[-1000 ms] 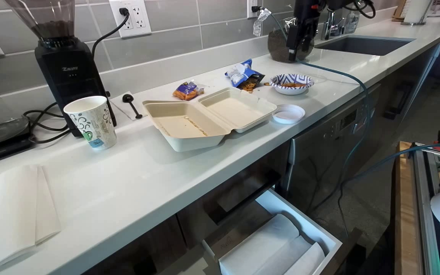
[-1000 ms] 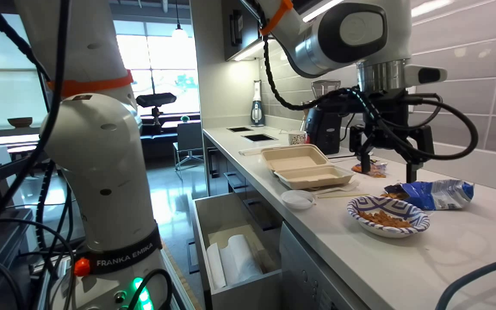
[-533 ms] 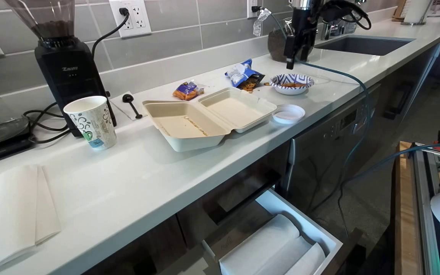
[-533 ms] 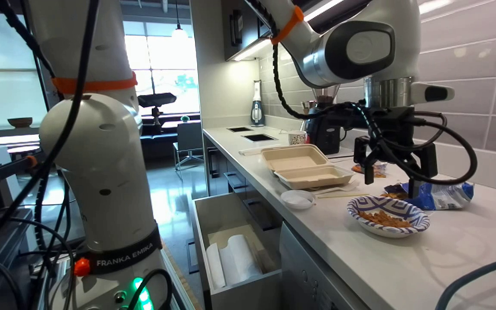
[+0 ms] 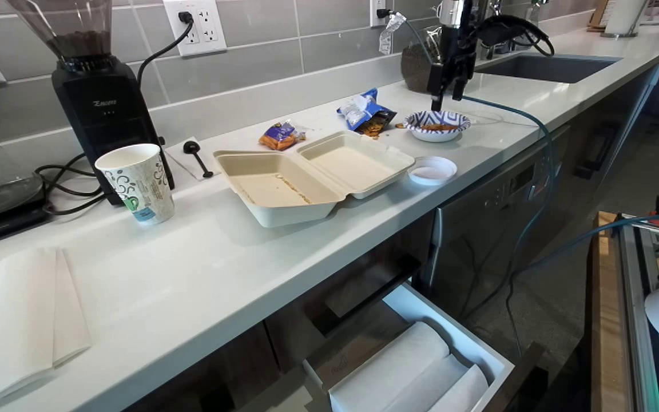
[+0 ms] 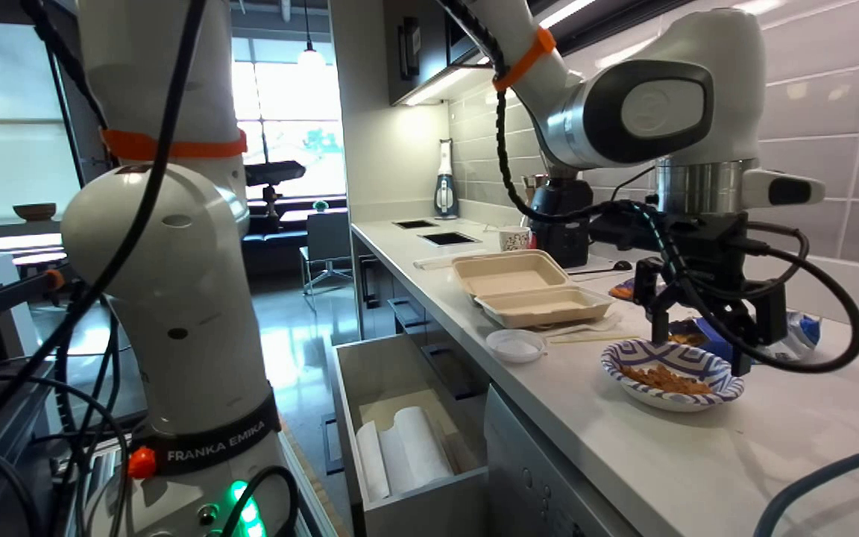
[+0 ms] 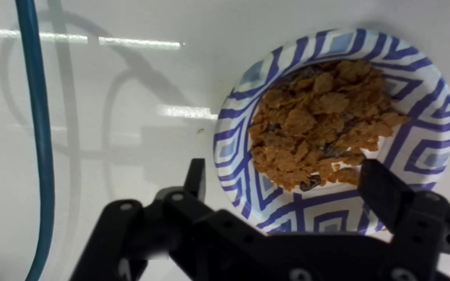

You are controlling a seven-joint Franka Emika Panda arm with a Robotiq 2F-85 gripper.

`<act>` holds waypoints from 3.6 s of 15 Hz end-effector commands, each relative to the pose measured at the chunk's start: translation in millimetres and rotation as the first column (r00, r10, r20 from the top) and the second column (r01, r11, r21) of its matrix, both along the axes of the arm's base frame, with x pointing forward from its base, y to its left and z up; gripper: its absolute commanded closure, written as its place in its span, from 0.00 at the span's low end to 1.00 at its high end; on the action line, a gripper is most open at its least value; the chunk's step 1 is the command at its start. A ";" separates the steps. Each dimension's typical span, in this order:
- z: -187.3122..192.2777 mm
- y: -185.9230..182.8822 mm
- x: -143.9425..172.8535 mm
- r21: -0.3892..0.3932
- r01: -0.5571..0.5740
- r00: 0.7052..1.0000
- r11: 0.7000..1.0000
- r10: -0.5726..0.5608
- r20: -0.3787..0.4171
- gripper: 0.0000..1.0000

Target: Pour the contents in the bowl into the carton box

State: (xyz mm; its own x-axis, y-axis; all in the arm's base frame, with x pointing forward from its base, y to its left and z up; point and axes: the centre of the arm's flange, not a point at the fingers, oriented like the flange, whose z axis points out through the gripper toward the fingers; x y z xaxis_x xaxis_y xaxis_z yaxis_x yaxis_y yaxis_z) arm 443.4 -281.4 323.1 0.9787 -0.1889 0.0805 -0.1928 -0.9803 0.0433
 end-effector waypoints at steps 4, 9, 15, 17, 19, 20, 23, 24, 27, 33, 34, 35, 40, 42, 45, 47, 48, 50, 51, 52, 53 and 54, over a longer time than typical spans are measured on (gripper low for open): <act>-11.2 -45.1 10.4 0.059 -0.006 1.000 0.998 0.005 0.015 0.00; -23.8 -61.2 11.5 0.076 -0.021 1.000 0.997 0.021 -0.003 0.00; -35.2 -62.1 15.3 0.090 -0.041 0.998 0.995 0.045 -0.045 0.00; -39.0 -60.1 17.1 0.101 -0.041 0.998 0.994 0.046 -0.050 0.00; -41.7 -58.8 19.5 0.108 -0.041 0.997 0.993 0.047 -0.054 0.05; -42.8 -58.2 20.8 0.110 -0.043 0.997 0.993 0.049 -0.056 0.25; -45.0 -56.4 23.4 0.113 -0.044 0.997 0.993 0.051 -0.060 0.48; -45.4 -55.7 23.9 0.113 -0.046 0.997 0.993 0.053 -0.060 0.46; -44.9 -53.4 26.0 0.114 -0.047 0.997 0.992 0.054 -0.059 0.30; -45.7 -49.6 30.8 0.122 -0.047 0.997 0.991 0.054 -0.056 0.26; -45.4 -49.8 31.8 0.124 -0.041 0.998 0.991 0.048 -0.052 0.26; -44.9 -50.3 32.9 0.128 -0.038 0.998 0.991 0.044 -0.047 0.23; -38.5 -53.9 37.7 0.145 -0.016 1.000 0.989 0.018 -0.018 0.18; -38.4 -55.3 39.4 0.143 -0.010 1.000 0.990 0.012 -0.014 0.22; -39.7 -58.6 39.7 0.135 -0.002 1.000 0.991 0.004 -0.011 0.27; -41.7 -61.2 39.6 0.135 0.002 1.000 0.991 0.000 -0.016 0.26; -42.9 -62.3 39.5 0.135 0.004 1.000 0.991 -0.001 -0.019 0.28; -44.5 -64.3 39.9 0.136 0.005 1.000 0.991 -0.002 -0.022 0.53; -45.0 -65.2 40.3 0.137 0.006 1.000 0.991 -0.003 -0.022 0.59; -45.7 -65.7 40.6 0.137 0.006 1.000 0.991 -0.003 -0.023 0.67; -46.1 -66.1 40.8 0.136 0.007 1.000 0.991 -0.004 -0.023 0.77; -46.2 -66.7 40.8 0.135 0.007 1.000 0.991 -0.004 -0.023 0.84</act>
